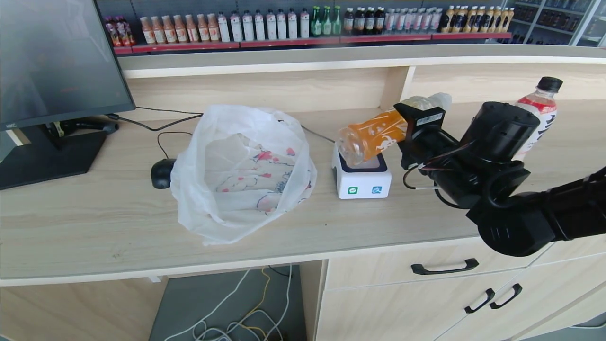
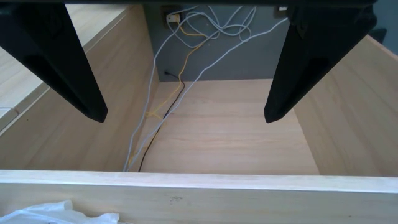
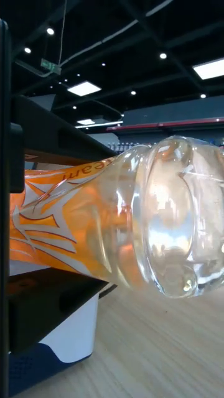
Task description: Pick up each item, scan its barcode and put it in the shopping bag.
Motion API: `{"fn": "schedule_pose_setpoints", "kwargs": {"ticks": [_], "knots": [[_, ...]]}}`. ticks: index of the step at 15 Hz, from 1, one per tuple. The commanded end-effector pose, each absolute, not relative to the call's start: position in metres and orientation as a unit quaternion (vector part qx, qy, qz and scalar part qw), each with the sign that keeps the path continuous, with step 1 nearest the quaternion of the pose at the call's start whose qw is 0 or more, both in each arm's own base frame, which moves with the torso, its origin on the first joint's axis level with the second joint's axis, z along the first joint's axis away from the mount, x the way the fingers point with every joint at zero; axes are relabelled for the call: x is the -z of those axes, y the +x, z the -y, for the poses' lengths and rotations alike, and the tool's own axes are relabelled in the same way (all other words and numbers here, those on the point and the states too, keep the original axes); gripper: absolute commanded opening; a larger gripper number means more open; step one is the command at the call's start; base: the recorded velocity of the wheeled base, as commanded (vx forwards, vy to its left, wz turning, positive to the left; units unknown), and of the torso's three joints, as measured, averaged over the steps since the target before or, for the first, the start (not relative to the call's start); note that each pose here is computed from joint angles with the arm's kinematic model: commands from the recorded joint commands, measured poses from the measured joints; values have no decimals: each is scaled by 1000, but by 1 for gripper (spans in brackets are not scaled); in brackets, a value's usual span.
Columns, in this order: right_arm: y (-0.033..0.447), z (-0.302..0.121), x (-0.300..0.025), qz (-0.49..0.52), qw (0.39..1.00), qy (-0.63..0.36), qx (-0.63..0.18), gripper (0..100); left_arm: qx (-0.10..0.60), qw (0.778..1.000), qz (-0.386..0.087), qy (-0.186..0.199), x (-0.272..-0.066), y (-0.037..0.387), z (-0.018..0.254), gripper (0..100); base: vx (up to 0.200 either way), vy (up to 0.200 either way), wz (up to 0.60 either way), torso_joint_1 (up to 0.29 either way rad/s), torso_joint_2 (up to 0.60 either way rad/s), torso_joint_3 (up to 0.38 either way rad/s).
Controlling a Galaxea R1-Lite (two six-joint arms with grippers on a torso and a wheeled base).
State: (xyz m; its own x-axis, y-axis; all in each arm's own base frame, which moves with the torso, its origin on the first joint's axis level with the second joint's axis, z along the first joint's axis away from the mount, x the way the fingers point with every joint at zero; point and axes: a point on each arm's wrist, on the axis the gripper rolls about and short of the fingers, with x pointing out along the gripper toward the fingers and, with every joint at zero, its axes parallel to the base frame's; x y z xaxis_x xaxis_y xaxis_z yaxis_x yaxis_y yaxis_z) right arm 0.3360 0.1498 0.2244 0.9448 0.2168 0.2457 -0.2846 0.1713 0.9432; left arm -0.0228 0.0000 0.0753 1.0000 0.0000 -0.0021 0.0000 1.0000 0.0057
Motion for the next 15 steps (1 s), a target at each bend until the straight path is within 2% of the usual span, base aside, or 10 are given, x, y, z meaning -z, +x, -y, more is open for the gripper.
{"fn": "schedule_pose_setpoints", "kwargs": {"ticks": [1,15], "knots": [[336,-150,-220,22,766,621,-161,0,0,1000,-1,3,-75,-23,0,100,0,0,0,0,0,0],[348,-140,-220,30,759,631,-155,0,0,1000,-1,3,-75,-23,0,100,0,0,0,0,0,0]]}}
